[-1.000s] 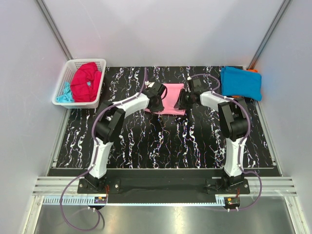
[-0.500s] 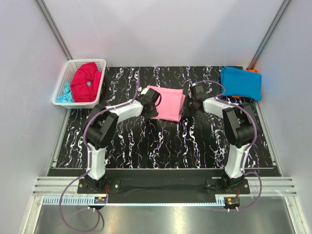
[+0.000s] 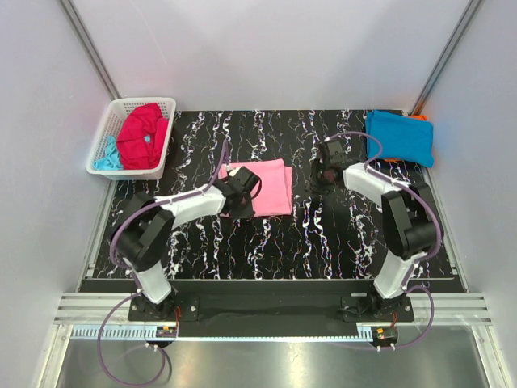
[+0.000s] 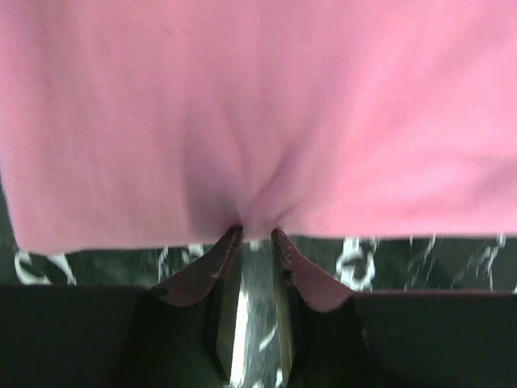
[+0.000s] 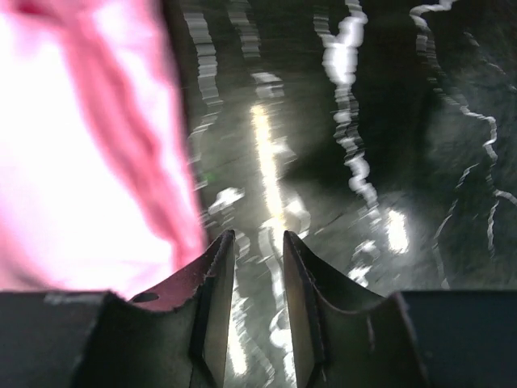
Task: Fold and stack the t-shirts
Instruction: Fold the tshirt
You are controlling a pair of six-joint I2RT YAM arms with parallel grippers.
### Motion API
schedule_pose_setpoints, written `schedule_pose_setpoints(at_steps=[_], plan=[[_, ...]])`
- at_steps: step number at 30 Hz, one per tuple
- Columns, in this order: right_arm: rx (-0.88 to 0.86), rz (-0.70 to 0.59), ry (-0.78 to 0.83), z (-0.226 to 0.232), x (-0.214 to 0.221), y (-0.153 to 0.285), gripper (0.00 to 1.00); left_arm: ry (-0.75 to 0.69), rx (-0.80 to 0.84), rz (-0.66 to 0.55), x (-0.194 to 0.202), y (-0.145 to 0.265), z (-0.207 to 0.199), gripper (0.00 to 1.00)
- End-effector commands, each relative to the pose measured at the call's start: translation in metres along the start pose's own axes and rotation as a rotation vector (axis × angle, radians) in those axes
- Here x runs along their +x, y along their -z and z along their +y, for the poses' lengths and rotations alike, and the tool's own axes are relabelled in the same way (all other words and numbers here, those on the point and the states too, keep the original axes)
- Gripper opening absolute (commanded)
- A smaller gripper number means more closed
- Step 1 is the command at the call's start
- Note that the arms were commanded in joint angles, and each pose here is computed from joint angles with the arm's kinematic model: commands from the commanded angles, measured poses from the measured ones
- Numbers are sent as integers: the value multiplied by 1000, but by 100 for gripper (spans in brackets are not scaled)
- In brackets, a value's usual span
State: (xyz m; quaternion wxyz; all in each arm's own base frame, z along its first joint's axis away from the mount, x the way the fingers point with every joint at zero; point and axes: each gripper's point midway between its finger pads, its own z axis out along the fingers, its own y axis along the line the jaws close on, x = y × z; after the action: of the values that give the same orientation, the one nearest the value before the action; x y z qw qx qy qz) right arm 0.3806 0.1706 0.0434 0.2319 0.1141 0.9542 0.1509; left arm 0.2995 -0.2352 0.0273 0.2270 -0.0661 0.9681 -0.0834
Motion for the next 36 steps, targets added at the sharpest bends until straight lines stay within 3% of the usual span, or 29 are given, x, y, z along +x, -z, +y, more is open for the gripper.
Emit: schedule_pose_setpoints(at_steps=[1,7,11,17,26,36], plan=[[-103,-96,77,41,-17,43,37,-29,87,-30,-6,39,-11,27],[-233,-57,171,93,5,59,37,-19,104,-181,-42,77,-13,30],[-266,7,199,107,23,47,37,-12,17,-225,-48,77,4,32],[-308,49,225,126,36,27,37,-35,-54,-186,-46,50,11,31],[-306,76,244,142,47,7,36,42,-90,-155,-63,21,32,29],[-191,129,210,103,76,-10,34,52,-141,-65,-41,-6,53,29]])
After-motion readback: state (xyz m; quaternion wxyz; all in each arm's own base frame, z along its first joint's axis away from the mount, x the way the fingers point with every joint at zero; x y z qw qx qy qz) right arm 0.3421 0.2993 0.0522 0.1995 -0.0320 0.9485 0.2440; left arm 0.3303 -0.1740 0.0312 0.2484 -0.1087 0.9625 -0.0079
